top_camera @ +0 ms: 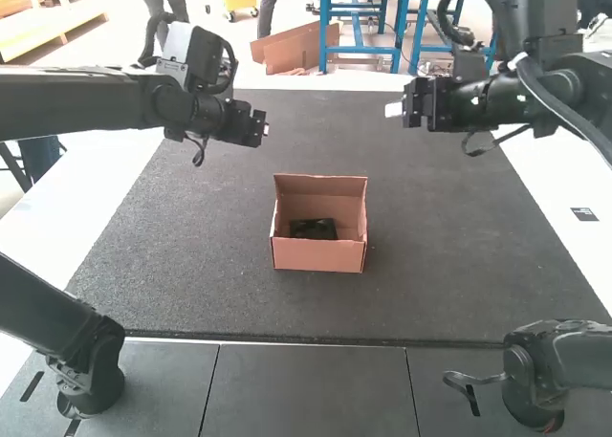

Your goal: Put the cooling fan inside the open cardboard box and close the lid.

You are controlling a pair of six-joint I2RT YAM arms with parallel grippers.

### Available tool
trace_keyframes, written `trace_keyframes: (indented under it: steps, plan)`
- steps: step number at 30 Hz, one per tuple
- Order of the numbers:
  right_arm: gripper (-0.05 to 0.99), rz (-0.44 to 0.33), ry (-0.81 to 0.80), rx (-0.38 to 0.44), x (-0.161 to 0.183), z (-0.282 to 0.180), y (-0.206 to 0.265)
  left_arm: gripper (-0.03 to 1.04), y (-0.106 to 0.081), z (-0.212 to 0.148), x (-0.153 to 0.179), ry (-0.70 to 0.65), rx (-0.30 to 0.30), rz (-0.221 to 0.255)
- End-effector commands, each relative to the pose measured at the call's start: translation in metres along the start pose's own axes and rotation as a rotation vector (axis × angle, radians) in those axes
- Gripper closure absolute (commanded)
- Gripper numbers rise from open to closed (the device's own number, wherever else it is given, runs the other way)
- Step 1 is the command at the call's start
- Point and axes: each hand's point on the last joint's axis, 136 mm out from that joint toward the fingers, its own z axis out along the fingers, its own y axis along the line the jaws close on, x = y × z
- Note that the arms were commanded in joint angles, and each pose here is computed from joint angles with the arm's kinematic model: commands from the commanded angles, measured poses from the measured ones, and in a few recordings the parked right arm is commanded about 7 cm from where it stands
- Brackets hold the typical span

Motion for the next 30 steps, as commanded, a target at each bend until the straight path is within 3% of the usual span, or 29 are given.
trace_keyframes:
  steps: [1,4,9,24,30]
  plan:
    - [0.03,0.039,-0.042,0.177,0.002,-0.006,-0.043,0.04,-0.011,-0.003,-0.018,-0.035,0.016,0.019]
    - [0.03,0.073,-0.06,0.242,0.004,-0.01,-0.068,0.04,-0.026,0.0,-0.009,-0.012,0.056,0.041]
    - [0.03,0.1,-0.066,0.256,0.007,-0.01,-0.082,0.04,-0.045,0.008,0.016,0.049,0.104,0.074]
    - [0.03,0.121,-0.075,0.168,0.0,-0.009,-0.067,0.04,-0.083,0.003,0.097,0.244,0.204,0.165]
    - [0.03,0.141,-0.079,0.154,-0.004,-0.009,-0.065,0.04,-0.083,0.004,0.122,0.29,0.207,0.185]
